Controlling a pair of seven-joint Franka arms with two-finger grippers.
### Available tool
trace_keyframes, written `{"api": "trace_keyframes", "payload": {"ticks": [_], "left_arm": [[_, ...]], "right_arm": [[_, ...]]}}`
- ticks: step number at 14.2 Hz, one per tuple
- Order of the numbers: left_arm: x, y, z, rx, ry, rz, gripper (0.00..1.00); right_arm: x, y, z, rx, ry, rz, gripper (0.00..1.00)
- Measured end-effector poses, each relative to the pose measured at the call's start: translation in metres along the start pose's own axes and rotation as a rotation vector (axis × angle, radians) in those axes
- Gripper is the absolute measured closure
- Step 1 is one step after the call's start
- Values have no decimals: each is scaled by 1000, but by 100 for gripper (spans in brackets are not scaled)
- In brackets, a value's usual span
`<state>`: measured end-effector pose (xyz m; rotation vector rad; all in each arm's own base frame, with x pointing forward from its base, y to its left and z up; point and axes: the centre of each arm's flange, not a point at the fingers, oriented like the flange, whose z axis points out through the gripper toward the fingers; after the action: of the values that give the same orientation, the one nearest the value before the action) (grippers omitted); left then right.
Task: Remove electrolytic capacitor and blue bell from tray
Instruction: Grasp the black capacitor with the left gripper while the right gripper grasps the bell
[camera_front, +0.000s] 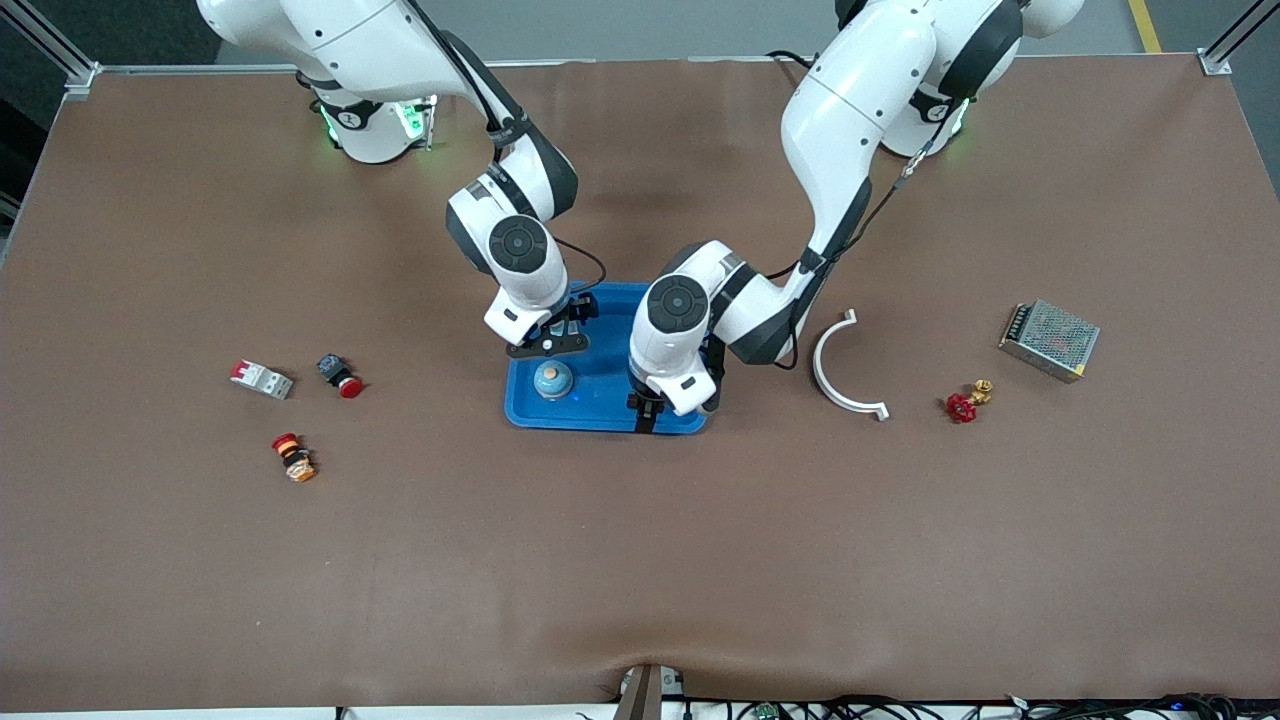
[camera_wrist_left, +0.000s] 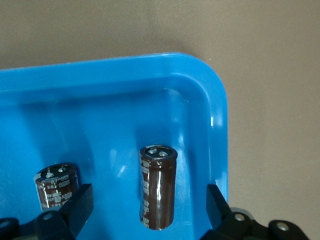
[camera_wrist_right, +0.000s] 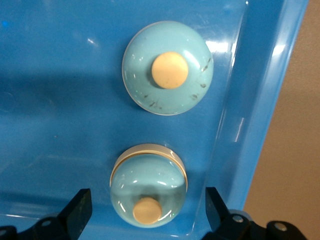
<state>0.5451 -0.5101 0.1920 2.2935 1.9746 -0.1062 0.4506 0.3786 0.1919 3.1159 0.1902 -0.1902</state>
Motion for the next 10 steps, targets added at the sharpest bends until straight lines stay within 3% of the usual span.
{"api": "trace_keyframes", "payload": {"ticks": [10], "left_arm": [[-12, -7, -1, -2, -2, 21, 7]], "right_arm": [[0, -3, 12, -1, 11, -13, 0]]}}
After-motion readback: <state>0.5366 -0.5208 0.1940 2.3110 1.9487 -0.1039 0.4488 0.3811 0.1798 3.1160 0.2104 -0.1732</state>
